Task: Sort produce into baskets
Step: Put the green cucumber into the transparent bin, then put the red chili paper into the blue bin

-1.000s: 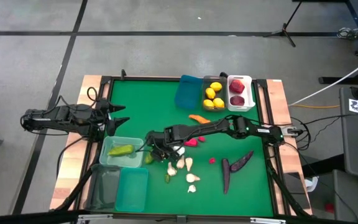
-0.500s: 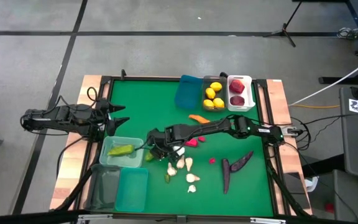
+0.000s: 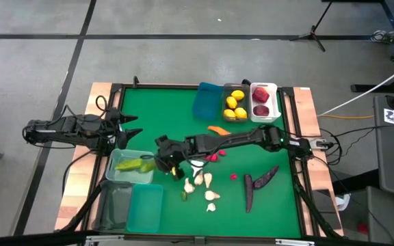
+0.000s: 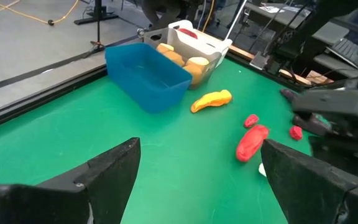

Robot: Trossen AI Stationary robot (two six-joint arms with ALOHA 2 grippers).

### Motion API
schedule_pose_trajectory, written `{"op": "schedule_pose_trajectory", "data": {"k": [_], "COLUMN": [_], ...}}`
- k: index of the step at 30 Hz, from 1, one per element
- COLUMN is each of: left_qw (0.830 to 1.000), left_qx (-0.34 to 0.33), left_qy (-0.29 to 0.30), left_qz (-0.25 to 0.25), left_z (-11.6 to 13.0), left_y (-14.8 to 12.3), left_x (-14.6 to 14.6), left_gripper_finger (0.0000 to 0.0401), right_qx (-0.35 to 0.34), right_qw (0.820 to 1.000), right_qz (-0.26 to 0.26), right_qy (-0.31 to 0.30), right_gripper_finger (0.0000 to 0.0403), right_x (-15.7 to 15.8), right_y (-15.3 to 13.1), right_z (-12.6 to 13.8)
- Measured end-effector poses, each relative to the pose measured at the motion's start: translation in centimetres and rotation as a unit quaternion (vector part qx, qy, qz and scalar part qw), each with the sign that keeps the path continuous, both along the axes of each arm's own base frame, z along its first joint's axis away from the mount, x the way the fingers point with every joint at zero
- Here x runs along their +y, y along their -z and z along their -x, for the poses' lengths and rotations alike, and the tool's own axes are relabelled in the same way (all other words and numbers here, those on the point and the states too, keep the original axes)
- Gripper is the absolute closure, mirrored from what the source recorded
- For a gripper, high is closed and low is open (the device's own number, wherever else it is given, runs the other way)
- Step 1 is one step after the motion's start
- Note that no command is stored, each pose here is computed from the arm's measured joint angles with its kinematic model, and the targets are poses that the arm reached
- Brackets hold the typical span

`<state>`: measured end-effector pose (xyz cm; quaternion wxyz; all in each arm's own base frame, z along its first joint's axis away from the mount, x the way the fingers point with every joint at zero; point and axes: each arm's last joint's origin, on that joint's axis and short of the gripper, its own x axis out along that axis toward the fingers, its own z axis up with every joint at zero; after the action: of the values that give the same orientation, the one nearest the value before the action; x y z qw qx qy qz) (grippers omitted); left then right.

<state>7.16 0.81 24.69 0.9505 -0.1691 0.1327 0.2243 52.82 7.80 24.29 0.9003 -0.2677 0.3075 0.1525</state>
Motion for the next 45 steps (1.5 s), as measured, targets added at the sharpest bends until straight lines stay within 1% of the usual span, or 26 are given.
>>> {"op": "schedule_pose_trajectory", "data": {"k": [3,6,9,11,13,15,19,24,26,31,35,39,45], "left_qw": [1.0,1.0,1.0,1.0,1.0,1.0,1.0,1.0,1.0,1.0,1.0,1.0,1.0], "left_qx": [0.0,0.0,0.0,0.0,0.0,0.0,0.0,-0.003,-0.002,-0.003,-0.002,-0.002,-0.002], "left_qy": [0.0,-0.003,-0.004,-0.006,-0.006,-0.006,-0.009,-0.011,-0.011,-0.011,-0.011,-0.011,-0.011], "left_qz": [0.0,-0.001,-0.002,-0.002,-0.002,-0.002,-0.003,0.002,0.002,0.002,0.002,0.002,0.002], "left_z": [0.0,0.0,0.0,0.0,0.0,0.0,0.0,0.0,0.0,0.0,0.0,0.0,0.0], "left_y": [0.0,0.0,0.0,0.0,0.0,0.0,0.0,0.0,0.0,0.0,0.0,0.0,0.0], "left_x": [0.0,0.0,0.0,0.0,0.0,0.0,0.1,0.1,0.1,0.1,0.1,0.1,0.1], "left_gripper_finger": [0.0072,0.0072,0.0072,0.0072,0.0072,0.0072,0.0072,0.0072,0.0072,0.0072,0.0072,0.0072,0.0072], "right_qx": [-0.036,-0.121,-0.222,-0.285,-0.325,-0.343,-0.325,-0.301,-0.294,-0.293,-0.273,-0.263,-0.265], "right_qw": [0.999,0.991,0.97,0.951,0.936,0.927,0.932,0.943,0.946,0.946,0.949,0.952,0.952], "right_qz": [-0.005,-0.044,-0.089,-0.111,-0.129,-0.143,-0.153,-0.144,-0.139,-0.13,-0.143,-0.141,-0.137], "right_qy": [-0.006,-0.033,-0.049,-0.053,-0.051,-0.047,-0.044,-0.011,0.003,0.047,0.059,0.069,0.065], "right_gripper_finger": [0.025,0.025,0.025,0.025,0.025,0.025,0.025,0.0245,0.0236,0.0202,0.0177,0.0153,0.0125], "right_x": [0.8,1.3,1.6,1.7,1.7,1.5,1.6,1.5,1.4,1.0,0.6,0.2,0.2], "right_y": [-0.5,-1.8,-3.1,-3.5,-3.2,-2.3,-0.3,0.5,0.7,0.8,1.2,1.4,1.4], "right_z": [-0.3,-1.2,-2.2,-2.7,-3.2,-3.8,-4.3,-4.4,-4.4,-4.5,-4.5,-4.5,-4.5]}}
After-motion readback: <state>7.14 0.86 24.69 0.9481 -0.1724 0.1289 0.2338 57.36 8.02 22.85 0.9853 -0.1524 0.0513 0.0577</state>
